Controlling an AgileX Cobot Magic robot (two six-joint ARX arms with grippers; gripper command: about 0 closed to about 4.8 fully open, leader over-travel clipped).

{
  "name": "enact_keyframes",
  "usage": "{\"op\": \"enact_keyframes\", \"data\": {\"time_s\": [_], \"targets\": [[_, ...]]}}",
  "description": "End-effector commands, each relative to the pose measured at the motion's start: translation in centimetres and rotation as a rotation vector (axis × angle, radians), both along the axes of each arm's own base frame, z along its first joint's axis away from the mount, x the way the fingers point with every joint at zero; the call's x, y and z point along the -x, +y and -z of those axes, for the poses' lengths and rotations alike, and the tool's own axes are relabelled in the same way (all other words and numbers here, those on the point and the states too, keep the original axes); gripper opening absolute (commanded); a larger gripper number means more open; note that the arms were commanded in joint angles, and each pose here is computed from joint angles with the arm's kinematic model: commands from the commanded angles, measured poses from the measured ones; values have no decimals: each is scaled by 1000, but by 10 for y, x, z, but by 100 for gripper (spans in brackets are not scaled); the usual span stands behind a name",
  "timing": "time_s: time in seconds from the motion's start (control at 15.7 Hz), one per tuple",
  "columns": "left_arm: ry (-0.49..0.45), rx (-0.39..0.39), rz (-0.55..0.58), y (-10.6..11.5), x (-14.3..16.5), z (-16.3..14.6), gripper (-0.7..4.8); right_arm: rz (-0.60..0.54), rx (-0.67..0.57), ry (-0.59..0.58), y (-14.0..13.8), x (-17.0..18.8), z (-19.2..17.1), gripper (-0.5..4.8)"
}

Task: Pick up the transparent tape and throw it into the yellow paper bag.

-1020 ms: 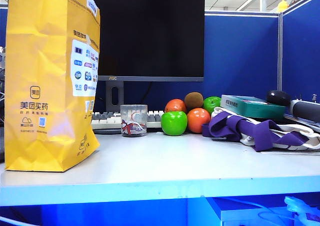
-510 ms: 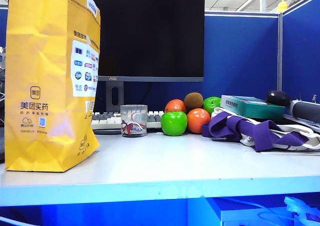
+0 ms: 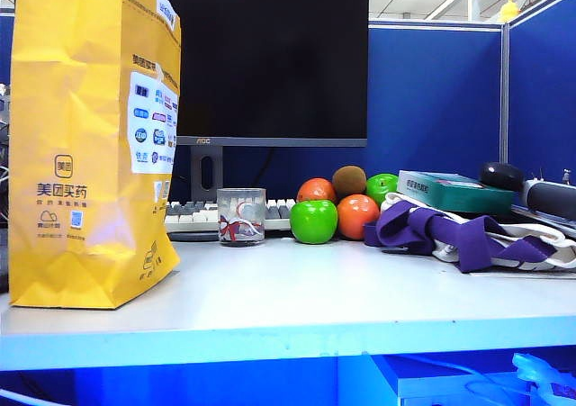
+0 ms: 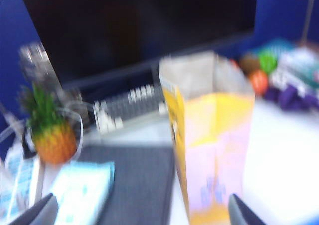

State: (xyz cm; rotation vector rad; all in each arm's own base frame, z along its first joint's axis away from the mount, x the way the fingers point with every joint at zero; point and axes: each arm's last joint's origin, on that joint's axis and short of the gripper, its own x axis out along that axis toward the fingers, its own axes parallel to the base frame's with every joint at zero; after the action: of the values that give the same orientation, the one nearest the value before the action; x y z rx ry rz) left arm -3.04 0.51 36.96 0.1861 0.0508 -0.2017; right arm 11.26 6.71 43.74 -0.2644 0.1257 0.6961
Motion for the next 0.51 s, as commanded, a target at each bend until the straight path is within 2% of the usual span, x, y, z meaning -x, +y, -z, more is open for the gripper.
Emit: {"op": "enact_keyframes", "data": {"time_s": [0.06, 0.19, 0.32, 0.45, 0.51], "targets": [[-97, 42, -18, 0, -5, 4, 479, 7, -254, -189, -18, 34, 62, 479], [-104, 81, -6, -3, -16, 9, 479, -6, -337, -295, -28, 53, 102, 479], [-120, 114, 16, -6, -29, 15, 479, 35, -397, -357, -36, 63, 132, 479], [-81, 109, 15, -8, -44, 30, 479, 41, -431, -324, -37, 65, 159, 479], [-39, 120, 61, -11, -50, 40, 479, 39, -434, -272, -34, 60, 173, 479]]}}
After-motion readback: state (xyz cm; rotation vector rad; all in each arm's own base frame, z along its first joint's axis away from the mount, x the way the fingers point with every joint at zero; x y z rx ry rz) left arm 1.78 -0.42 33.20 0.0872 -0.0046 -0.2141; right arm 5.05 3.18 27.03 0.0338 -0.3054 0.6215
